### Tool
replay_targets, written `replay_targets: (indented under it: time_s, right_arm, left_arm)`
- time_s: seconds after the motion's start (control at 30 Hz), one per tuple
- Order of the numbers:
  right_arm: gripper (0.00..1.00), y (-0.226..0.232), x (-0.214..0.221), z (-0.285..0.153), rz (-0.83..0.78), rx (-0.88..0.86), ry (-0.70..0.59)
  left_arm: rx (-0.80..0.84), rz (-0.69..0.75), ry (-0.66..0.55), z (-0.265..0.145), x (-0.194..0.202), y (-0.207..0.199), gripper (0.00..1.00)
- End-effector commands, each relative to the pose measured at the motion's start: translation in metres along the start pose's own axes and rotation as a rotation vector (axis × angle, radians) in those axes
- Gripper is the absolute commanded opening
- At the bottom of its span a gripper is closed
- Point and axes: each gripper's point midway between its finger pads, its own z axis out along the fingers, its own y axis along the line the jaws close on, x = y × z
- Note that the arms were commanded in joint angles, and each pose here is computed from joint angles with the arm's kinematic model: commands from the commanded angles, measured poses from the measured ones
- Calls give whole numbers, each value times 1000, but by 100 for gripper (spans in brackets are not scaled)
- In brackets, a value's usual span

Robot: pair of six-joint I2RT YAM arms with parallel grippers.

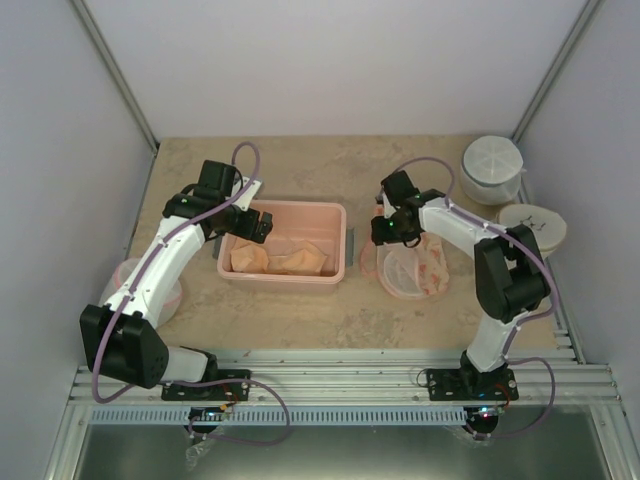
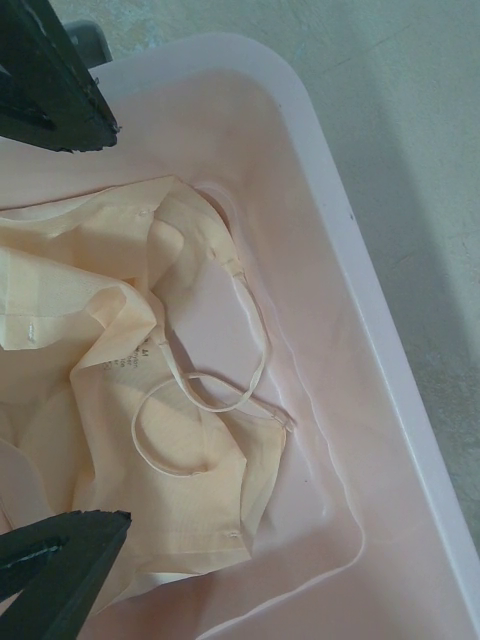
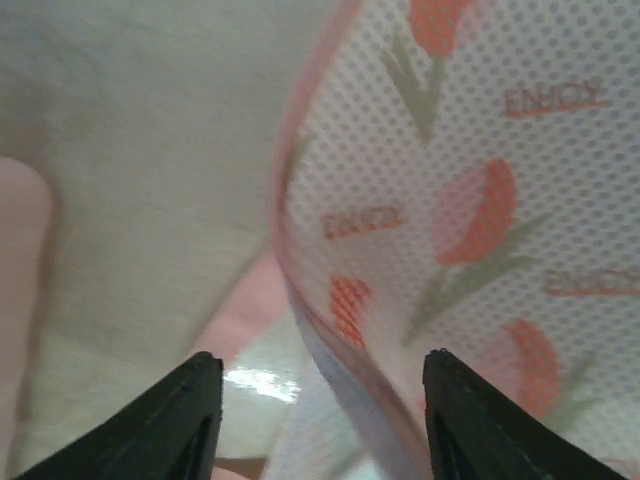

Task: Unzip the laundry bag and remove the bra

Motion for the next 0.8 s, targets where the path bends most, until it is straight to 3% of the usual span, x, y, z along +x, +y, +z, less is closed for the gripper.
replay_targets:
  time_s: [0.0, 0.17, 0.4, 0.43, 0.47, 0.5, 0.77]
  right_arm:
    - [60, 35, -25, -39, -17, -190, -115]
    - [73, 35, -40, -87, -13, -231, -220]
    - [75, 9, -39, -120, -1, -187, -283]
    - [79, 4, -39, -127, -2, -182, -302]
    - [89, 0, -40, -134, -5, -182, -329]
    - [97, -3, -42, -142, -12, -184, -364]
    - [98, -23, -51, -245, -99, -188, -845]
  left_arm:
    - [12, -3, -14, -1, -2, 0, 99]
    - [12, -3, -15, -2, -3, 0, 99]
    - [10, -3, -18, -3, -4, 0, 99]
    - [9, -2, -21, -4, -4, 0, 99]
    - [8, -2, -22, -4, -4, 0, 99]
    - [7, -1, -23, -5, -4, 0, 99]
    - [-30, -98, -107, -29, -14, 22, 99]
